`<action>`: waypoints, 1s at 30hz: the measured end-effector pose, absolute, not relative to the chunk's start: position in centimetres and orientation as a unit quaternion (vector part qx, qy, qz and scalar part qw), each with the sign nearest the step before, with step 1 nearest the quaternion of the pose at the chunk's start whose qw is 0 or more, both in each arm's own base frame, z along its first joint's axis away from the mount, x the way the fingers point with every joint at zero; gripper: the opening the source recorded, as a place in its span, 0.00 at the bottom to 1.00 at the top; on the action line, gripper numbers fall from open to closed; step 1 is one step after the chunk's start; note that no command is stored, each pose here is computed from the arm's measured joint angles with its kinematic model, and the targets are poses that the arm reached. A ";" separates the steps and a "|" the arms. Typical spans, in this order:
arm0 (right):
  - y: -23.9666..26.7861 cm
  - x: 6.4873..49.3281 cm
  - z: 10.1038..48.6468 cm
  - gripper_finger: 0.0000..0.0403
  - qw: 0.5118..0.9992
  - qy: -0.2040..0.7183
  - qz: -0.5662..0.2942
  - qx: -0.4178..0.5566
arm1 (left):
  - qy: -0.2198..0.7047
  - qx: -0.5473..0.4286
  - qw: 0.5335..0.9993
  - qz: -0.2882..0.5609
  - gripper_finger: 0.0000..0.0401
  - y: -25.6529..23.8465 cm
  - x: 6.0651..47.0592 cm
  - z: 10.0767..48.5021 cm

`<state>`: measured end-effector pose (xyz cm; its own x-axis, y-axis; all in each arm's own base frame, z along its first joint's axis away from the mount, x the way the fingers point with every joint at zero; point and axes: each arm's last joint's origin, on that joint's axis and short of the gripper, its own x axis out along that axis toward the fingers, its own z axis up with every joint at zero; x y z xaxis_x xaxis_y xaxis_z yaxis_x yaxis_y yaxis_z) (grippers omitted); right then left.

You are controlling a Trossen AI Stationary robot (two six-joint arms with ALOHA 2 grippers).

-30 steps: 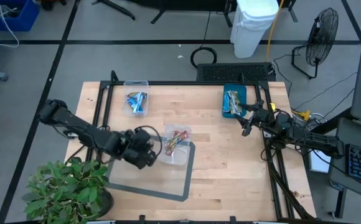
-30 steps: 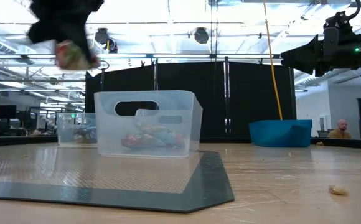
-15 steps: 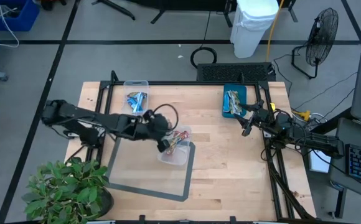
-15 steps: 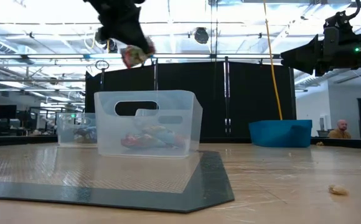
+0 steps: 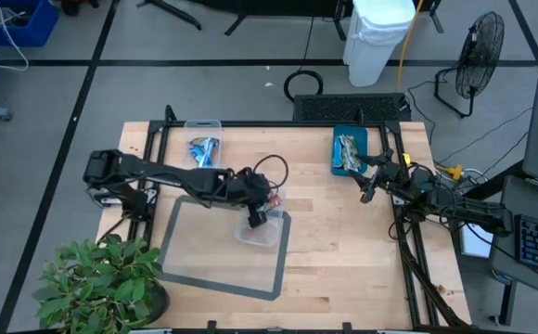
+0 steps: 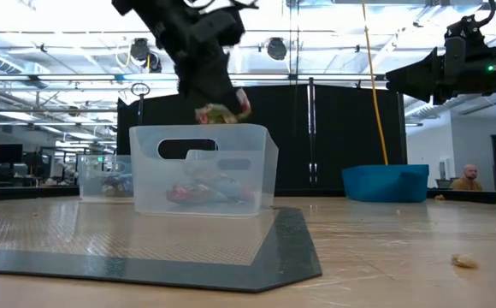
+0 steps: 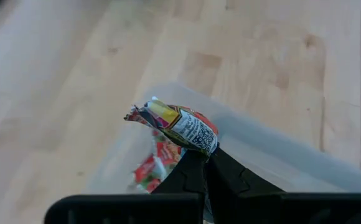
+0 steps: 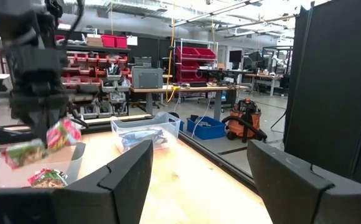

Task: Pick and place Granola Bars by type
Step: Put the red granola bar into the bottom transparent bin

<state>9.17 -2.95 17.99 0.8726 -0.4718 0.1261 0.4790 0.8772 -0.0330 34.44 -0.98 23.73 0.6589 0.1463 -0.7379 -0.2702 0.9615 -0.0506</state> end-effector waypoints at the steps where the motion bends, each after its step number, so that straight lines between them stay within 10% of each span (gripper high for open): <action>1: -2.9 9.2 18.0 0.62 0.967 -0.057 -0.246 -0.032 | 0.402 -0.081 0.906 0.109 0.01 -1.0 34.7 23.3; 30: -2.9 9.2 18.0 0.62 0.967 -0.057 -0.246 -0.032 | 0.428 -0.206 0.874 0.102 0.01 -3.1 37.2 18.1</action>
<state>9.17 -2.95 17.99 0.8728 -0.4716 0.1261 0.4788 0.8773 -0.0333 37.21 -3.10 18.12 0.6132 0.0013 -0.7900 -0.3542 0.8943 -0.2735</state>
